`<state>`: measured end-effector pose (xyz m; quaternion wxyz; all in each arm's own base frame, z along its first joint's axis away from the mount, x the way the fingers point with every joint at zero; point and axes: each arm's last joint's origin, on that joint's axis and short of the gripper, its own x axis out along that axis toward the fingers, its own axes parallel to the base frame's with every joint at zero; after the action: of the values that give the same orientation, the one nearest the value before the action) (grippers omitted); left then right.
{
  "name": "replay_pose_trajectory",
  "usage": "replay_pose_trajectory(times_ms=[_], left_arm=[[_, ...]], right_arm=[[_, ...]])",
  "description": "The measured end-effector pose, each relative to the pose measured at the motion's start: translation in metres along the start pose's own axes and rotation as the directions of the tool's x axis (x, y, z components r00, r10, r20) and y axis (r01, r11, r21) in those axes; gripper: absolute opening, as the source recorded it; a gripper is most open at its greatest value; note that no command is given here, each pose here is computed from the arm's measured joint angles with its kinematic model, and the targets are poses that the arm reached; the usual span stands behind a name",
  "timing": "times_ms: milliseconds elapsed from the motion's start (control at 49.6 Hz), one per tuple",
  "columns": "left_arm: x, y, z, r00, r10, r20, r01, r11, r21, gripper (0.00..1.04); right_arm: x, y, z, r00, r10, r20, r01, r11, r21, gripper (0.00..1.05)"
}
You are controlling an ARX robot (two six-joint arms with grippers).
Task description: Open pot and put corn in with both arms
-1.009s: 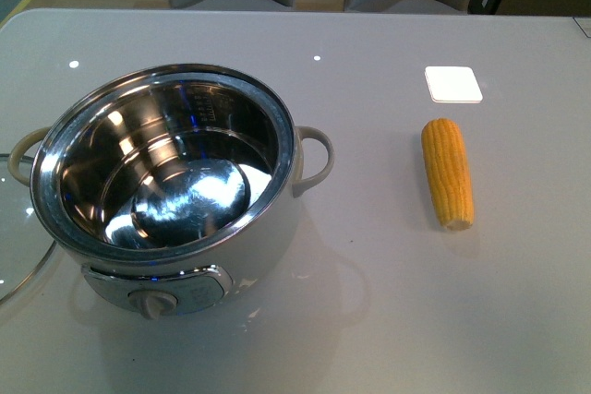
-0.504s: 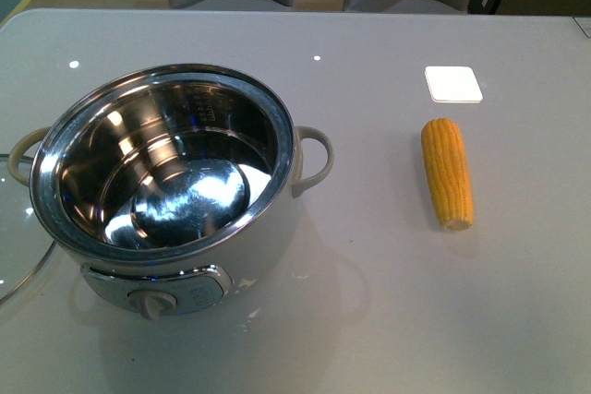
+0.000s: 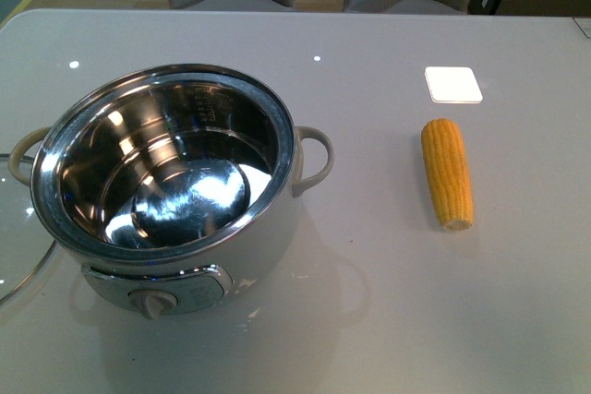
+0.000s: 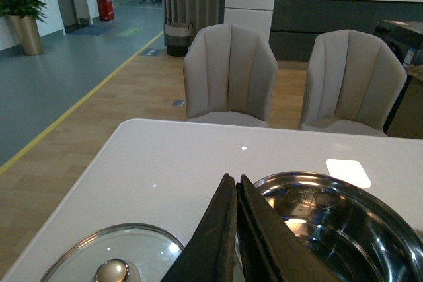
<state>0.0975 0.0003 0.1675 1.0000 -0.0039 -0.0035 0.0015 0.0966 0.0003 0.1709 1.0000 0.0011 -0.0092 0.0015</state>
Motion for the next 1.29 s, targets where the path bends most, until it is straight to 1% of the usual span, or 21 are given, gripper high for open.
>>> replay_pose_trajectory(times_ms=[121,182,262,323,343,464,484,504,525,545,565,585,605,626,686,726,827,969,1130,1251,1291], left_arm=[[0.0,0.0,0.0,1.0,0.0,0.0,0.0,1.0,0.0,0.04],[0.0,0.0,0.0,1.0,0.0,0.001,0.0,1.0,0.0,0.14],[0.0,0.0,0.0,1.0,0.0,0.001,0.0,1.0,0.0,0.24],[0.0,0.0,0.0,1.0,0.0,0.001,0.0,1.0,0.0,0.35],[0.0,0.0,0.0,1.0,0.0,0.001,0.0,1.0,0.0,0.36],[0.0,0.0,0.0,1.0,0.0,0.001,0.0,1.0,0.0,0.56],[0.0,0.0,0.0,1.0,0.0,0.001,0.0,1.0,0.0,0.58],[0.0,0.0,0.0,1.0,0.0,0.001,0.0,1.0,0.0,0.61],[0.0,0.0,0.0,1.0,-0.001,0.001,0.001,1.0,0.0,0.65],[0.0,0.0,0.0,1.0,-0.001,0.001,0.001,1.0,0.0,0.66],[0.0,0.0,0.0,1.0,0.0,0.0,0.0,1.0,0.0,0.7],[0.0,0.0,0.0,1.0,0.002,0.0,-0.002,1.0,0.0,0.72],[0.0,0.0,0.0,1.0,0.001,0.0,-0.001,1.0,0.0,0.75],[0.0,0.0,0.0,1.0,-0.001,0.002,0.001,1.0,0.0,0.81],[0.0,0.0,0.0,1.0,-0.001,0.001,0.001,1.0,0.0,0.91],[0.0,0.0,0.0,1.0,0.0,0.001,0.0,1.0,0.001,1.0],[0.0,0.0,0.0,1.0,0.0,0.001,0.0,1.0,0.003,0.98],[0.0,0.0,0.0,1.0,-0.001,0.001,0.001,1.0,0.003,0.98],[0.0,0.0,0.0,1.0,0.0,0.001,0.0,1.0,0.003,0.98],[0.0,0.0,0.0,1.0,0.0,0.001,0.0,1.0,0.003,0.98],[0.0,0.0,0.0,1.0,0.0,0.001,0.0,1.0,0.003,0.98]], right_arm=[[0.0,0.0,0.0,1.0,0.0,0.0,0.0,1.0,0.0,0.96],[0.0,0.0,0.0,1.0,0.0,0.0,0.0,1.0,0.0,0.96],[0.0,0.0,0.0,1.0,0.0,0.0,0.0,1.0,0.0,0.96],[0.0,0.0,0.0,1.0,0.0,0.0,0.0,1.0,0.0,0.96],[0.0,0.0,0.0,1.0,0.0,0.0,0.0,1.0,0.0,0.96],[0.0,0.0,0.0,1.0,0.0,0.0,0.0,1.0,0.0,0.96],[0.0,0.0,0.0,1.0,-0.006,-0.004,0.006,1.0,0.004,0.96],[0.001,0.0,-0.002,0.998,-0.036,-0.06,0.038,0.999,0.03,0.96],[0.001,0.0,-0.001,0.987,-0.072,-0.142,0.081,0.995,0.055,0.96],[0.001,0.001,-0.001,0.977,-0.093,-0.192,0.105,0.993,0.054,0.96],[0.002,0.001,-0.001,0.946,-0.141,-0.293,0.166,0.984,0.062,0.96],[0.003,0.002,-0.001,0.903,-0.178,-0.392,0.217,0.974,0.058,0.96],[0.004,0.002,-0.001,0.881,-0.192,-0.433,0.242,0.968,0.065,0.96],[0.007,0.003,-0.003,0.813,-0.224,-0.538,0.296,0.954,0.05,0.96],[0.017,0.007,-0.012,0.721,-0.249,-0.647,0.354,0.935,0.035,0.96],[0.025,0.008,-0.016,0.702,-0.25,-0.667,0.367,0.93,0.037,0.96],[0.044,0.016,-0.02,0.7,-0.234,-0.674,0.355,0.934,0.044,0.96],[0.075,0.033,-0.026,0.695,-0.19,-0.693,0.289,0.957,0.028,0.96],[0.123,0.055,-0.048,0.642,-0.092,-0.761,0.154,0.988,0.011,0.96],[0.151,0.062,-0.061,0.606,-0.092,-0.79,0.123,0.992,-0.021,0.96],[0.159,0.064,-0.065,0.602,-0.092,-0.793,0.118,0.993,-0.026,0.96]])
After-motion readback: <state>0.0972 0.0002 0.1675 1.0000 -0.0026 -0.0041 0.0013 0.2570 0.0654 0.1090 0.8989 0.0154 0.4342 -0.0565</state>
